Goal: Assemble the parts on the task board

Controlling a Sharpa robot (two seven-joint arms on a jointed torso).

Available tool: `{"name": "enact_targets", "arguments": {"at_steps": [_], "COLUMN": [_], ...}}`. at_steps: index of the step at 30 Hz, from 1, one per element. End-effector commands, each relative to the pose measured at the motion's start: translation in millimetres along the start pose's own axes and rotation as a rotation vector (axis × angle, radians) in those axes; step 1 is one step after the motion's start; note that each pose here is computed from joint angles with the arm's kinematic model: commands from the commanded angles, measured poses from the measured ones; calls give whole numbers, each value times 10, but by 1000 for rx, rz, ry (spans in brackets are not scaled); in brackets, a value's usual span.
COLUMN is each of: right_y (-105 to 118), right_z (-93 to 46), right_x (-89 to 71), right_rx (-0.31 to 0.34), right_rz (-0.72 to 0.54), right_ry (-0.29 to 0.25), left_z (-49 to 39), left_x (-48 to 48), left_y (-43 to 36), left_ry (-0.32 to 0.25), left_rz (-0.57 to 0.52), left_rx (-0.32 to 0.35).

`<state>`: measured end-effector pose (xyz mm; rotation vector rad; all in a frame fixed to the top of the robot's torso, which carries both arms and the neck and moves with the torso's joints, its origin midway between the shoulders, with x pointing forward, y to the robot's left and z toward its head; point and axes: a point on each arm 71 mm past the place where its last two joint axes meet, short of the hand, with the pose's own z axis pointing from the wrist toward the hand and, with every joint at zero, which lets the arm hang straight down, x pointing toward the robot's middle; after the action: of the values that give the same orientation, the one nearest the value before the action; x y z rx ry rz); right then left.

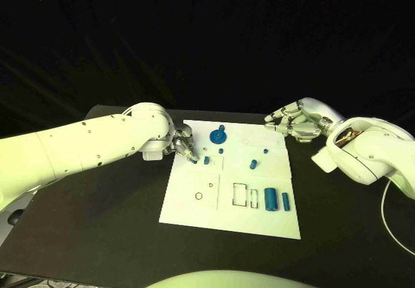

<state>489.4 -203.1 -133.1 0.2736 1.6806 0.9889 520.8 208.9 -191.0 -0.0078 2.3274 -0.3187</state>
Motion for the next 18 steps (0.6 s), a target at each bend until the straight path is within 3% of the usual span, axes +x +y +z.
{"name": "enact_targets", "arguments": {"at_steps": [1, 18], "right_y": [7, 6], "right_z": [-1, -10], "right_x": [15, 13], "right_rx": [-5, -4], "right_rz": [-1, -1], "right_ry": [12, 14], "left_z": [16, 69], "left_x": [48, 75], "left_y": [-25, -25], "left_ry": [33, 68], "left_rz": [22, 10], "left_rx": [3, -44]}}
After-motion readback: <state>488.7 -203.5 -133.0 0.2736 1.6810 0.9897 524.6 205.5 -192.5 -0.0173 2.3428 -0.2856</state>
